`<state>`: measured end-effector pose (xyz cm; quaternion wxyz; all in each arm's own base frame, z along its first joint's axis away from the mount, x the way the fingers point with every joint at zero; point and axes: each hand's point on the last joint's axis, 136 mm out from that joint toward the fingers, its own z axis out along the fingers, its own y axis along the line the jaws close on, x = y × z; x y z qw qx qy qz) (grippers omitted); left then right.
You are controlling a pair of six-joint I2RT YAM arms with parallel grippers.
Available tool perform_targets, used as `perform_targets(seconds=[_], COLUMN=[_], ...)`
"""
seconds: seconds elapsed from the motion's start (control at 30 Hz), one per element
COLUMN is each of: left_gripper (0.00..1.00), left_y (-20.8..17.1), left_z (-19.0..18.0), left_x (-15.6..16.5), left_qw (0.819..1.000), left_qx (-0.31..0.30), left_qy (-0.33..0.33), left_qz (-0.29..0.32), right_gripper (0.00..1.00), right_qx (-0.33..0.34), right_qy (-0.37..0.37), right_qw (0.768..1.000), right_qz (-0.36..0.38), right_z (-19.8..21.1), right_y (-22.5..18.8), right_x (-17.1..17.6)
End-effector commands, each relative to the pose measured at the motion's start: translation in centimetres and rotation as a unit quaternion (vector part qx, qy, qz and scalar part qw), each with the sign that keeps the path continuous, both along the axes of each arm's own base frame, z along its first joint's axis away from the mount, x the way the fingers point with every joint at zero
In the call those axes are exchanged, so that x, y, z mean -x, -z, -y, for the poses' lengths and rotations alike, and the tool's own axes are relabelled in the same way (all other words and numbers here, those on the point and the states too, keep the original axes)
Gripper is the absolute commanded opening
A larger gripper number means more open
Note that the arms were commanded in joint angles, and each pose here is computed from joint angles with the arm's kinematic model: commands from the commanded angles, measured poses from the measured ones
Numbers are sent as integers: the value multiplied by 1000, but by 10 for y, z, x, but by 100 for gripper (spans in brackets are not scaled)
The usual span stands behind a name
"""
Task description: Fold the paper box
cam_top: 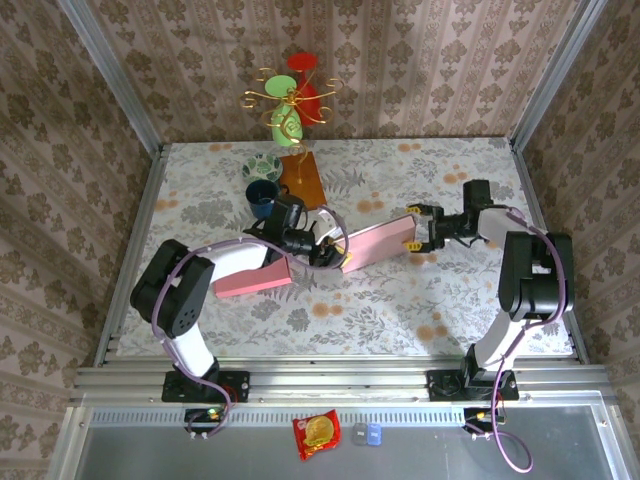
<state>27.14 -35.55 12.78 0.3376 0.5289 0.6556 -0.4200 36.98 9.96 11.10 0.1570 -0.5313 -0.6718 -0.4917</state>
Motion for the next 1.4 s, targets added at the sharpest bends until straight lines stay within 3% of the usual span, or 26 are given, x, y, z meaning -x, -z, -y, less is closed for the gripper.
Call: perform_targets(seconds=[0.0, 0.2, 0.37, 0.5, 0.7, 1.37], left_gripper=[44, 44, 43, 41, 41, 41], left_y=[6, 12, 13, 14, 19, 24], left_z=[0, 0, 4, 8, 12, 19], left_x=[-1, -2, 1, 5, 9, 6], left_qw=[999, 995, 993, 992, 991, 990], left_qx=[-19, -63, -71, -79, -91, -112], left_qy=[-7, -35, -45, -46, -48, -55], left_qz=[-33, -69, -84, -86, -88, -62], right_gripper=[72, 70, 59, 58, 59, 53], right_qx=[70, 227, 302, 301, 256, 270], right_qy=[61, 111, 104, 105, 115, 65], right_qw=[994, 961, 922, 915, 920, 927], right_qz=[52, 116, 217, 247, 272, 253], right_z=[41, 84, 38, -7, -46, -60], right_y=[-25, -54, -72, -64, -46, -21], right_x=[-13, 7, 33, 51, 48, 45])
